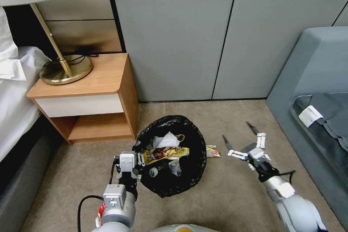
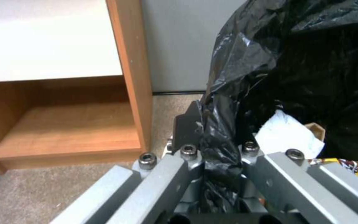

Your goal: Pick up the trash bin, then pick up the garbage from the floor and place it into the trash bin.

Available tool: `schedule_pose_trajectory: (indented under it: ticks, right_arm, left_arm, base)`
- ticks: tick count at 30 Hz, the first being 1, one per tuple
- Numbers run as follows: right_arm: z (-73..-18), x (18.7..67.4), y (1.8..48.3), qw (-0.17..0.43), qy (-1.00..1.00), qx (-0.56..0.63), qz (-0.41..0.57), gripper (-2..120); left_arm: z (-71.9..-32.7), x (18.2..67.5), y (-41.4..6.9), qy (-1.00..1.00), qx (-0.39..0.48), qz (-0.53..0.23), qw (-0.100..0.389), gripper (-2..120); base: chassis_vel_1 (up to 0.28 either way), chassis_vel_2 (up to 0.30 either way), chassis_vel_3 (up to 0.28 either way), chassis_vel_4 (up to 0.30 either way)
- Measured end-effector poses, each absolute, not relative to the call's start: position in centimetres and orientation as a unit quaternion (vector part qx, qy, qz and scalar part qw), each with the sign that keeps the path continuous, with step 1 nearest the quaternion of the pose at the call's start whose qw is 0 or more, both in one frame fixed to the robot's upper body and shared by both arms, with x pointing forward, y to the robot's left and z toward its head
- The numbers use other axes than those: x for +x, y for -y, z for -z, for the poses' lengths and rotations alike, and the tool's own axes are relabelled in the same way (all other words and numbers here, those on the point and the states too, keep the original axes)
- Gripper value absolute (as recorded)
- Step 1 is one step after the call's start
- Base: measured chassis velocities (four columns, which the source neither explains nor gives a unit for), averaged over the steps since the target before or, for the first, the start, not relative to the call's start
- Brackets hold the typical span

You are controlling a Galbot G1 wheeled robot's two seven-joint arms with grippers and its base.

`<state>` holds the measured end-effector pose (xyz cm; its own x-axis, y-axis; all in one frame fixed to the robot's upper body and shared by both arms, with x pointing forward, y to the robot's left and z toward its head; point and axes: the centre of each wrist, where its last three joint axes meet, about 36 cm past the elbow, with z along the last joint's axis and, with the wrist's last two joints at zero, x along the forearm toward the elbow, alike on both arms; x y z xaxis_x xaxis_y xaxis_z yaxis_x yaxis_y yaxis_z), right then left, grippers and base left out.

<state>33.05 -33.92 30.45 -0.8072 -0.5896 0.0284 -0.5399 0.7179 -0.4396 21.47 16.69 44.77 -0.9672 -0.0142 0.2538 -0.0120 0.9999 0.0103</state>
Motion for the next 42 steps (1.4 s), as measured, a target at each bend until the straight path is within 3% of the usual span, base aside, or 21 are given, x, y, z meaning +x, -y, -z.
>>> schedule_pose_trajectory:
  ticks: [3, 11, 20, 42]
  right_arm:
    - [-29.0, 35.4, 35.1, 0.005, -0.889, -0.367, 0.274, 100]
    - [-26.0, 38.8, 37.0, -0.046, -0.839, -0.423, 0.340, 100]
    - [-21.9, 43.0, 36.0, -0.071, -0.829, -0.445, 0.331, 100]
    - [-16.0, 45.2, 33.6, -0.123, -0.843, -0.433, 0.295, 100]
  left_arm:
    - [-44.7, 21.5, -16.8, 0.992, 0.010, 0.005, 0.128, 1]
    - [-44.6, 21.2, -17.0, 0.991, 0.017, 0.007, 0.134, 1]
    - [-44.5, 21.0, -17.0, 0.990, 0.026, 0.009, 0.139, 1]
    - [-44.0, 20.6, -16.8, 0.988, 0.031, 0.013, 0.149, 1]
  base:
    - [0.000, 0.000, 0.000, 0.000]
    - [0.000, 0.000, 0.000, 0.000]
    - [0.000, 0.000, 0.000, 0.000]
    - [0.000, 0.000, 0.000, 0.000]
